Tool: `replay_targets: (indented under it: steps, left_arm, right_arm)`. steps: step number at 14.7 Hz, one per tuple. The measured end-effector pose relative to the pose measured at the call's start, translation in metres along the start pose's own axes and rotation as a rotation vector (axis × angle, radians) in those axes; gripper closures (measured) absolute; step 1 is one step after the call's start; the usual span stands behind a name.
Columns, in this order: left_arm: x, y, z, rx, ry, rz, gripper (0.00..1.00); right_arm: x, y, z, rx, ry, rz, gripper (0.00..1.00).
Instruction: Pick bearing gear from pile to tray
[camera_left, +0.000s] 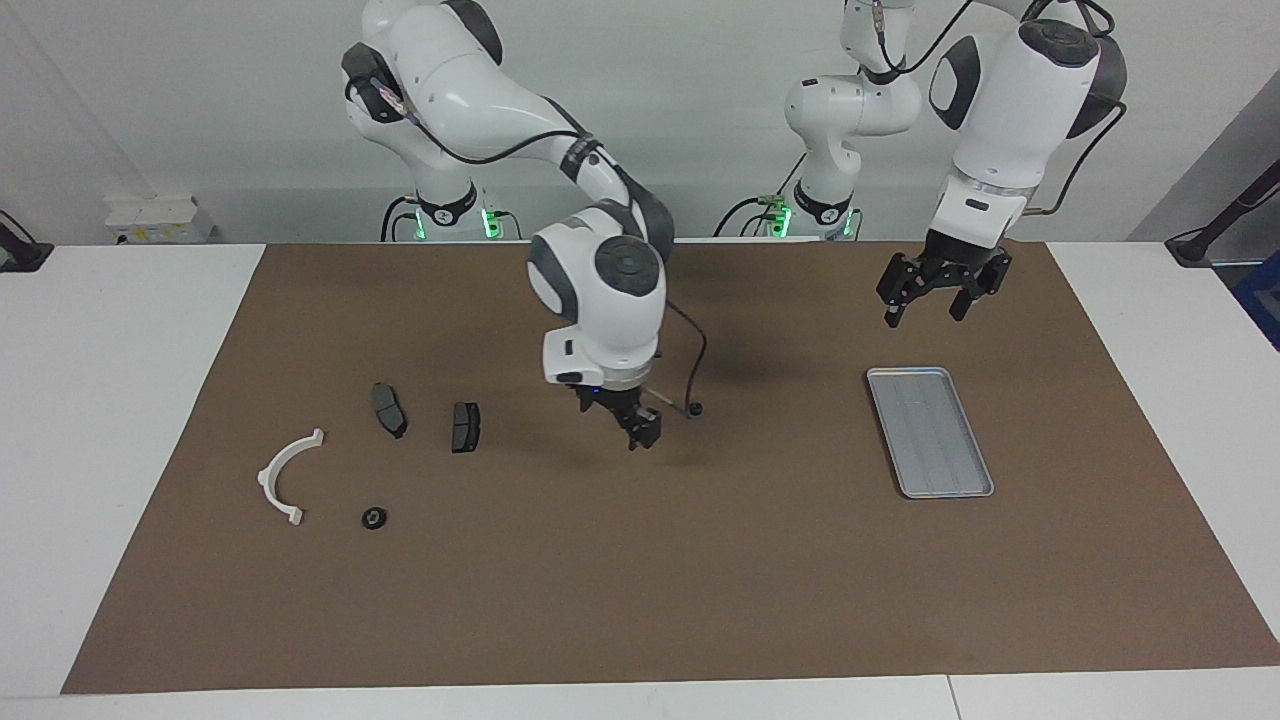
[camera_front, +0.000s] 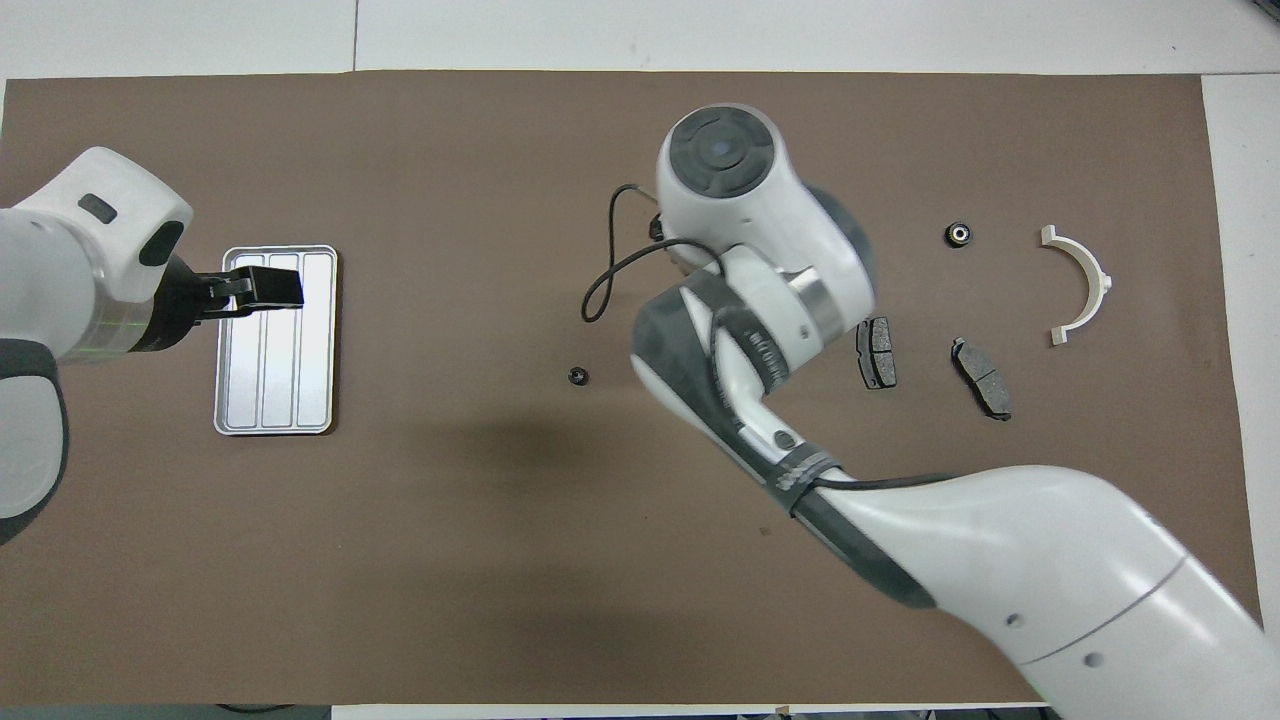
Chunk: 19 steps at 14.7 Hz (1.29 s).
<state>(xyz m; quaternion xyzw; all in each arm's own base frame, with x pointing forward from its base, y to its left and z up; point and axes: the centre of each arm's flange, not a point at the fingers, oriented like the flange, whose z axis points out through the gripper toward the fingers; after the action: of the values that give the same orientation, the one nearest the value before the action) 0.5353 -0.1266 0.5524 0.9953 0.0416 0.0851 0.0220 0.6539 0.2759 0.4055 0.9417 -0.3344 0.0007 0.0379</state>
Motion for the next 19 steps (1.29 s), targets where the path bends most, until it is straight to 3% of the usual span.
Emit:
replay_targets:
  steps: [3,7,12,19]
  left_arm:
    - [-0.019,0.089,0.056,0.038,-0.020,0.003,0.00]
    - [-0.042,0.161,0.141,0.048,-0.086,0.023,0.00]
    - [-0.066,0.210,0.218,0.036,-0.113,-0.018,0.00]
    - [-0.080,0.223,0.237,0.038,-0.150,-0.012,0.00]
  right_arm:
    - [0.098,0.071,0.005,-0.017,-0.032,-0.061,0.00]
    - [0.175,0.141,0.052,-0.006,-0.051,-0.168,0.00]
    - [0.204,0.173,0.114,0.007,0.009,-0.275,0.00]
    - [0.207,0.181,0.138,0.043,0.034,-0.309,0.00]
